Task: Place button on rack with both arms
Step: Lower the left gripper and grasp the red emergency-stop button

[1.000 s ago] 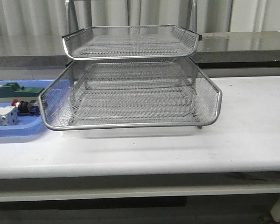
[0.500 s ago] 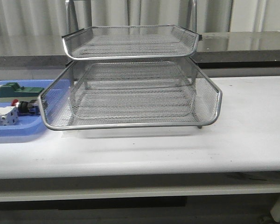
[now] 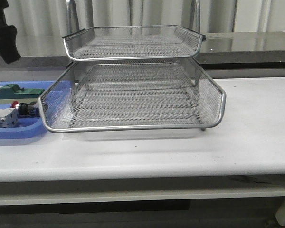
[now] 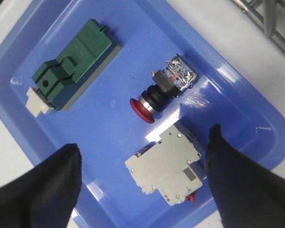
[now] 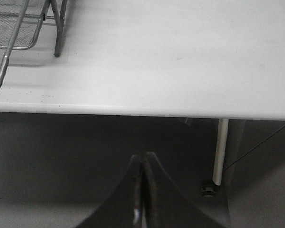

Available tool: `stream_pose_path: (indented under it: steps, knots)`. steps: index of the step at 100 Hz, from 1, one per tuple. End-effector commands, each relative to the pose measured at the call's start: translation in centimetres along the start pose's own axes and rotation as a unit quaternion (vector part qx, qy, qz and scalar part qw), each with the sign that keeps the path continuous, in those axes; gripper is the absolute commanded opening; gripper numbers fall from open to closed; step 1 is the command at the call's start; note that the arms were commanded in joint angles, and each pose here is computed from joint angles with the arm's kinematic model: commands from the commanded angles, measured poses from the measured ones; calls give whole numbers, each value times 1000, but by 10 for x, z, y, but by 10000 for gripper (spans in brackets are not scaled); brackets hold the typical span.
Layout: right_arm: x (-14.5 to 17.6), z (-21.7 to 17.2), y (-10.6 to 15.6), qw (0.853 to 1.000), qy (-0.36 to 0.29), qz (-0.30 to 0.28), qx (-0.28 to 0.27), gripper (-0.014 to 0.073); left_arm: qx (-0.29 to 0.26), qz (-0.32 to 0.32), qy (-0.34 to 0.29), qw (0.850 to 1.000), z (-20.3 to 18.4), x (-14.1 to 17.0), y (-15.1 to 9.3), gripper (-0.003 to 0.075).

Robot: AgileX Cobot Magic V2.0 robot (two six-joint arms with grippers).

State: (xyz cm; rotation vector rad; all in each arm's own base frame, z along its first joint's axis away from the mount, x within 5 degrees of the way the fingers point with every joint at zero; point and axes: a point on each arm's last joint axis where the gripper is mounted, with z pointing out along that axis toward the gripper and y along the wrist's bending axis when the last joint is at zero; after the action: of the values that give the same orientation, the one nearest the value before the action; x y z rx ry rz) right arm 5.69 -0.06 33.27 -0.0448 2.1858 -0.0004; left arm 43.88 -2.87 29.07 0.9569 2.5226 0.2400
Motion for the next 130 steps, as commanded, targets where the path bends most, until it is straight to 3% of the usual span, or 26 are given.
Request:
stream_pose_path:
  steps: [1, 23, 46, 130]
  knots:
    - [-13, -6, -2, 999, -44, -5, 8, -66, -23, 20, -34, 999, -19, -12, 10, 512]
    - [-13, -6, -2, 999, -44, -5, 8, -66, 2, 69, -20, 997, 24, -20, 11, 512]
    - [-13, -6, -2, 999, -44, -5, 8, -66, 18, 81, -12, 996, 60, -20, 8, 512]
    - [-13, -6, -2, 999, -44, -5, 8, -66, 29, 113, -24, 993, 119, -21, 5, 514]
